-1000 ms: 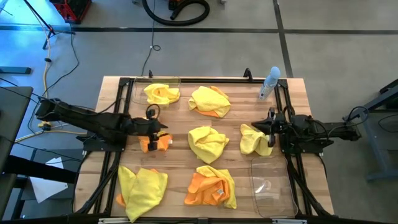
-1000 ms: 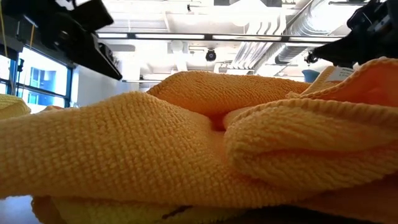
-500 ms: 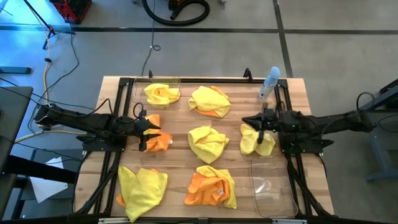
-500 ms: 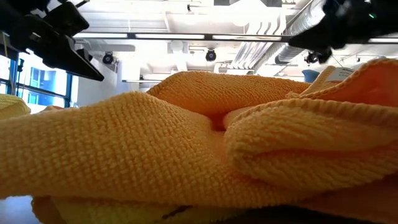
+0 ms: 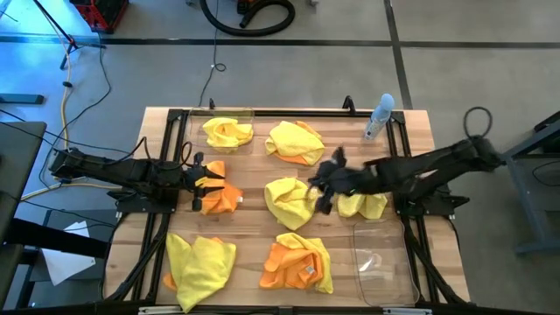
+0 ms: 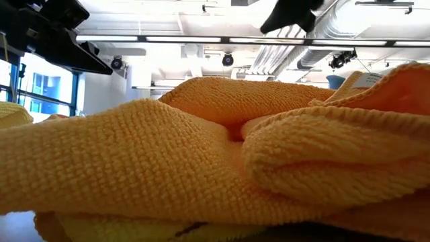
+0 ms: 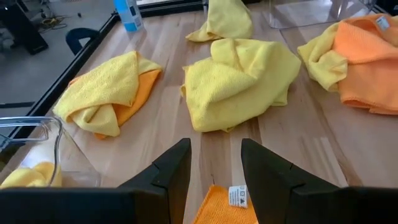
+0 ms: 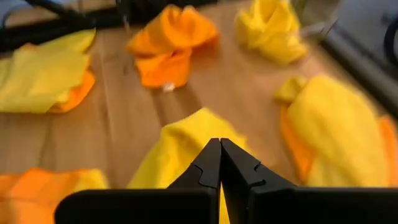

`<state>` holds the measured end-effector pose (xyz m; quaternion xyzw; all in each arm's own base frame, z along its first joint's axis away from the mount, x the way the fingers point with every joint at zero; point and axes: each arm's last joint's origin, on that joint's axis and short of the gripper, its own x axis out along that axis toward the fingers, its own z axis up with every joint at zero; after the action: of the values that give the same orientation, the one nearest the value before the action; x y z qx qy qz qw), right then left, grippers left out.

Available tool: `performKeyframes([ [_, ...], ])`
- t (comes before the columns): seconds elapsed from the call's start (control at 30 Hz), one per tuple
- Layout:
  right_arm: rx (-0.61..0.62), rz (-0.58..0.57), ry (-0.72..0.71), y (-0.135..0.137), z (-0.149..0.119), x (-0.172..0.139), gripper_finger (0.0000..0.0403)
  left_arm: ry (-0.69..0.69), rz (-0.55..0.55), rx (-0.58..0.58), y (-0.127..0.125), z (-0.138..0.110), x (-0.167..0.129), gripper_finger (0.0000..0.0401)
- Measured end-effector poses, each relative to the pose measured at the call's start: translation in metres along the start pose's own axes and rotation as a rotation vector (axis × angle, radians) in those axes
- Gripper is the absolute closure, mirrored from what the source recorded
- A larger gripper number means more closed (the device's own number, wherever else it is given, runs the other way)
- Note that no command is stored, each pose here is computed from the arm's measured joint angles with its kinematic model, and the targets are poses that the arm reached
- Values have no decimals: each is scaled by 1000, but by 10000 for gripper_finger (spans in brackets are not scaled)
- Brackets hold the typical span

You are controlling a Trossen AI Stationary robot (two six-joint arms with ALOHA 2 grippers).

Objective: Sort microfiber towel by color & place in baskets
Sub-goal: Put the orange towel into the bottom transparent bin

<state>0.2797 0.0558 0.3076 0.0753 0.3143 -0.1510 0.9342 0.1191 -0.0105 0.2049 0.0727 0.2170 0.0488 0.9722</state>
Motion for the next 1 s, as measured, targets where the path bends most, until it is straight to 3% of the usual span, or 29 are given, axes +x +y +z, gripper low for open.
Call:
performKeyframes([
  [0.23, 58, -24, 217, 70, 10, 19, 403, 1, 0, 1, 0, 0, 0, 272],
  [0.63, 308, -43, 562, 150, -17, 50, 399, -25, -24, -17, -1, 2, 0, 272],
  [0.73, 342, -41, 624, 160, -27, 59, 376, -28, -44, -18, -1, 3, 0, 272],
  [1.0, 336, -58, 703, 175, -52, 73, 267, -21, -48, -33, -1, 2, 0, 272],
])
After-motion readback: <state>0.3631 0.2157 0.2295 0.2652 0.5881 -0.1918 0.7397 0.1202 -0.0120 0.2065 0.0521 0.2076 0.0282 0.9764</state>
